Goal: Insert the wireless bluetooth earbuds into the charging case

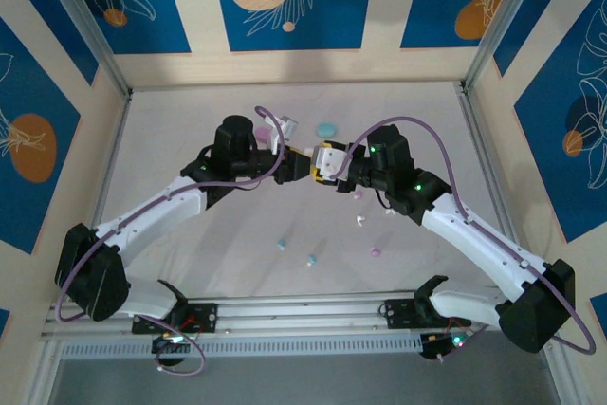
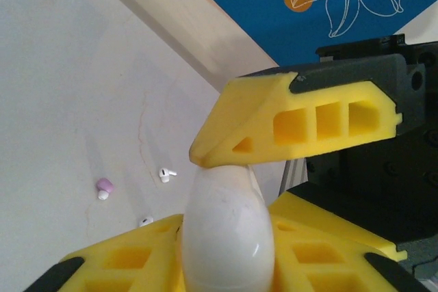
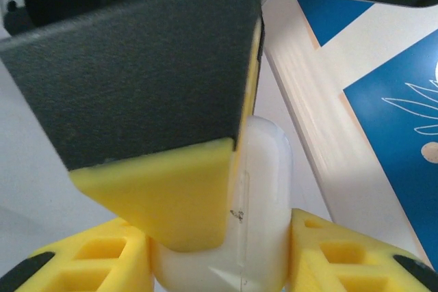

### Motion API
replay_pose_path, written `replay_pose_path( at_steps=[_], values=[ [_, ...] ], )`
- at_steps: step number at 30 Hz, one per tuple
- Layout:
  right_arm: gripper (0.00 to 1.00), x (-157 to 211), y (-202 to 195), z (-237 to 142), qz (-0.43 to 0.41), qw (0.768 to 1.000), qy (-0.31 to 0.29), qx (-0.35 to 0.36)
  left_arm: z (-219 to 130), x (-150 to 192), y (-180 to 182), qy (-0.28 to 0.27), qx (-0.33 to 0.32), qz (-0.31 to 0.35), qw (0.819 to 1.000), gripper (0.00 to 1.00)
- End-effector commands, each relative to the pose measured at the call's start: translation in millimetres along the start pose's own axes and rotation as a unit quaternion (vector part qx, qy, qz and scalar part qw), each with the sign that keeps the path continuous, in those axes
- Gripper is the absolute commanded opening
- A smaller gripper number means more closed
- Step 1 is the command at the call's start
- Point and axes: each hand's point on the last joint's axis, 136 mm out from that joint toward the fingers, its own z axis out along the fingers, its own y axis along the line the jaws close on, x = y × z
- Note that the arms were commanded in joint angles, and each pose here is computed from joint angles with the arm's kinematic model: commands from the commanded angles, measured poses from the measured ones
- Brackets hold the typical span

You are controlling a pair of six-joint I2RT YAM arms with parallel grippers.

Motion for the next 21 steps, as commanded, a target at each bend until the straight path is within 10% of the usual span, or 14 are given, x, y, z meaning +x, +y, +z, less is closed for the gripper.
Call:
replay_pose_path(
  at_steps=[1, 15, 21],
  values=[
    [0.43, -23.4, -3.6, -9.1, -0.003, 0.999, -0.037, 0.002, -5.1, -11.2, -10.6, -0.027, 0.003, 0.025, 0.999, 0.36],
    [0.43, -22.8, -7.8, -9.8, -0.004, 0.999, -0.032, 0.01, -9.0, -5.6, -13.7, -0.013, 0.003, 0.042, 0.999, 0.26],
    [0.43, -24.1, -10.6, -10.9, -0.005, 0.999, -0.032, 0.016, -8.9, -4.5, -13.7, -0.007, 0.003, 0.044, 0.999, 0.38]
  ],
)
